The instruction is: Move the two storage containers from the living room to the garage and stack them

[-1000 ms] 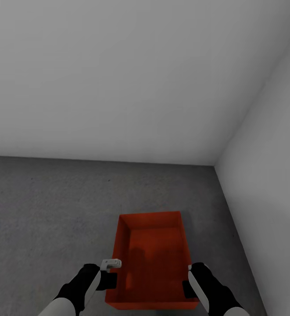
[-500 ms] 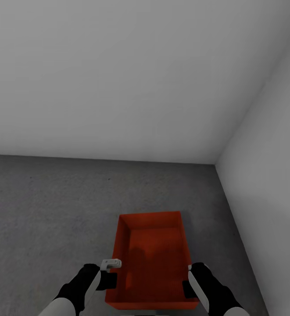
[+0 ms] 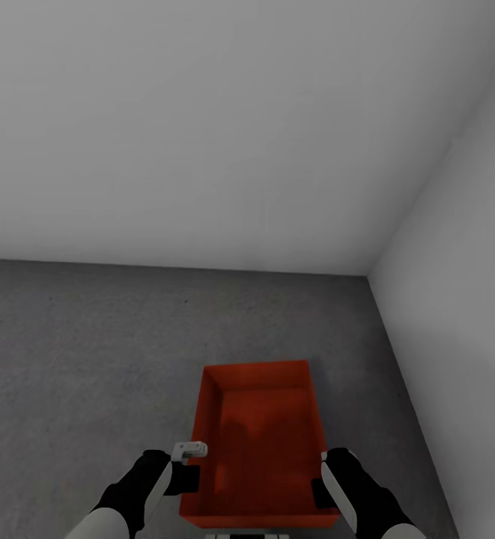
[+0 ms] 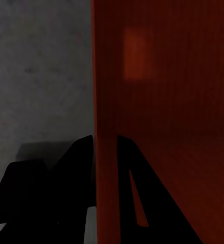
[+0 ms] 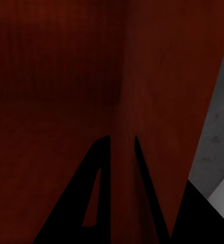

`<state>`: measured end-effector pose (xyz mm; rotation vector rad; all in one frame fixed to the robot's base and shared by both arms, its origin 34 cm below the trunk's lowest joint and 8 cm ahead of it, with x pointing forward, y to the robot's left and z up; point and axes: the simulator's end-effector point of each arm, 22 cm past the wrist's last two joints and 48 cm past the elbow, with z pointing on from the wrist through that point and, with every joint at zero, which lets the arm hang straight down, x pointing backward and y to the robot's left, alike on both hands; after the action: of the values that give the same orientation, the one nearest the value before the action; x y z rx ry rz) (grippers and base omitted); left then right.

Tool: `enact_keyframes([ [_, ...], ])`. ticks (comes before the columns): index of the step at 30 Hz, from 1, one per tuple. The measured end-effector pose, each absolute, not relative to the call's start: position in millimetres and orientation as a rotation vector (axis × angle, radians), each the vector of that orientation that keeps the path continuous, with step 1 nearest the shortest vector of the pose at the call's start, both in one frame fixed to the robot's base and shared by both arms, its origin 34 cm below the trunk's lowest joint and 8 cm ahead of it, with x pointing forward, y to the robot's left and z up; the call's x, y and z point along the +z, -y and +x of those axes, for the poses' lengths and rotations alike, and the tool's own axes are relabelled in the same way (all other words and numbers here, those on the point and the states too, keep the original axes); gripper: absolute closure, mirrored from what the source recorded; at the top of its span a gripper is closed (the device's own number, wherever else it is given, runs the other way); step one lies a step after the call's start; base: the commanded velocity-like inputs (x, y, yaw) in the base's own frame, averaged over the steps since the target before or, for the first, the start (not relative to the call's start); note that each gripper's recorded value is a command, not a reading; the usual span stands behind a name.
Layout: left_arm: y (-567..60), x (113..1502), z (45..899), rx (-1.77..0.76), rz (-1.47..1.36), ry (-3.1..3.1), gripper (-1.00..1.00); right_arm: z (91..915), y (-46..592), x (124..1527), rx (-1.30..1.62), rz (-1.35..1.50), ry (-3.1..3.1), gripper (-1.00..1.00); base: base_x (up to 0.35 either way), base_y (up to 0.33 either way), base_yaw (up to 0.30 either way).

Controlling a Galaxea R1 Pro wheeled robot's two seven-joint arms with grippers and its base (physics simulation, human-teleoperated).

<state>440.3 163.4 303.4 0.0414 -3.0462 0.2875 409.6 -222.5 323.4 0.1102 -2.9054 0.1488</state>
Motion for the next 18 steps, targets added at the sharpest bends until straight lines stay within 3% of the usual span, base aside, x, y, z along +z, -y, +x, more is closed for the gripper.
enact_keyframes([
  [18, -163.4, 299.7, 435.5, 0.286, 0.044, 3.034, 1.00, 405.1, 222.5, 320.0, 0.148, 0.111, 2.894, 1.00, 0.000, 0.000, 0.000],
])
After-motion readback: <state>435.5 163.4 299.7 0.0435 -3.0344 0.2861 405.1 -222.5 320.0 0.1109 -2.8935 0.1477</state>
